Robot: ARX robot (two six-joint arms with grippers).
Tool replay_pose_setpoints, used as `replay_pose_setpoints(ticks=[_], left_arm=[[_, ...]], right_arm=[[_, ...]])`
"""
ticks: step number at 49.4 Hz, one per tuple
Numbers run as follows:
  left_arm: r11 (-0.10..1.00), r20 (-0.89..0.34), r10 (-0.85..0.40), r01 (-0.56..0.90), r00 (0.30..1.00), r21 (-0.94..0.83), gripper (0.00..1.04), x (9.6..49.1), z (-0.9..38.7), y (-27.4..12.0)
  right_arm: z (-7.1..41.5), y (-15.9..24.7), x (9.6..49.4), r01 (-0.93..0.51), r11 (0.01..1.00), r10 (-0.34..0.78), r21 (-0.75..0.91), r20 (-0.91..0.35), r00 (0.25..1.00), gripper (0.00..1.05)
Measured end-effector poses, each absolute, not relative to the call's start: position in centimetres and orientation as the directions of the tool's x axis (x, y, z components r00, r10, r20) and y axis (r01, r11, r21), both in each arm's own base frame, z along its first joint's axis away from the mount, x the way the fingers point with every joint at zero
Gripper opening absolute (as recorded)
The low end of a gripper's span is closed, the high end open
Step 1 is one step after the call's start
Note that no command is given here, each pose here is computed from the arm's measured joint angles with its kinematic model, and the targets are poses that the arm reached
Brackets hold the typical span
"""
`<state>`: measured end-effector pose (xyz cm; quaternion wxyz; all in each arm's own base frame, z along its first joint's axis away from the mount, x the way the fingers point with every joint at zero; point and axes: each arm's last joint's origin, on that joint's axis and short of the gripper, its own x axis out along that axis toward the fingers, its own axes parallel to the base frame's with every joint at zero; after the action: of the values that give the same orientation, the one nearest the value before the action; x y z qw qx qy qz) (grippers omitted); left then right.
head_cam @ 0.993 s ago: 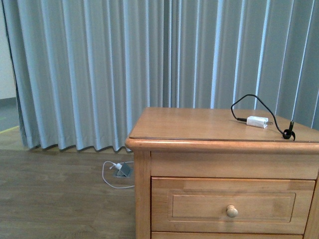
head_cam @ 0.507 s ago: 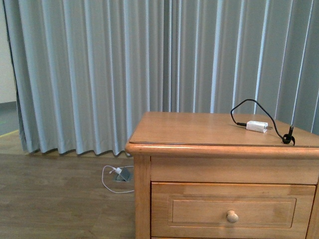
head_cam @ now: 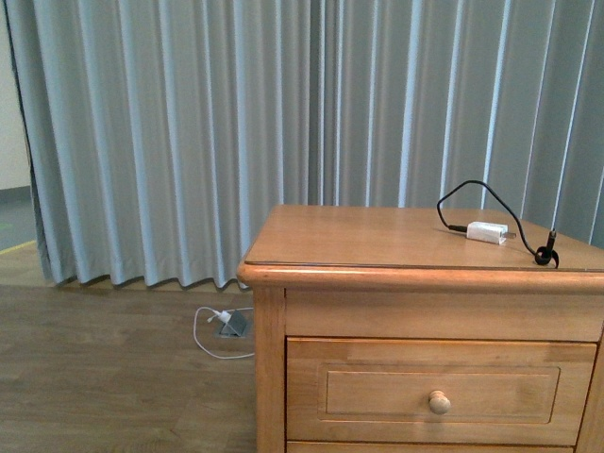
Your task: Place pink marker in drawer with both arms
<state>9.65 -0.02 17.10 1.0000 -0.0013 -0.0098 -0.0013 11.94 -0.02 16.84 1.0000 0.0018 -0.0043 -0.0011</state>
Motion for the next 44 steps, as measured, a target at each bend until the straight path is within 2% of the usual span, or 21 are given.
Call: replay_pose_setpoints(ticks=[29, 33, 44], left_arm=[[1.0, 0.02, -0.002, 0.002, 1.0, -0.002, 0.99, 9.7, 17.1, 0.0], [1.0, 0.019, -0.002, 0.002, 1.0, -0.002, 0.99, 9.7, 17.1, 0.0], [1.0, 0.019, -0.002, 0.002, 1.0, -0.002, 0.99, 9.7, 17.1, 0.0]], right_arm=[[16.8, 0.0, 10.8, 0.002, 1.0, -0.002, 0.004, 0.008, 1.0, 0.02], [16.4, 0.0, 10.2, 0.0, 1.0, 0.0, 0.003, -0.027, 1.0, 0.02], [16.5, 0.0, 9.8, 0.0, 1.0, 0.0, 0.004, 0.002, 1.0, 0.02]])
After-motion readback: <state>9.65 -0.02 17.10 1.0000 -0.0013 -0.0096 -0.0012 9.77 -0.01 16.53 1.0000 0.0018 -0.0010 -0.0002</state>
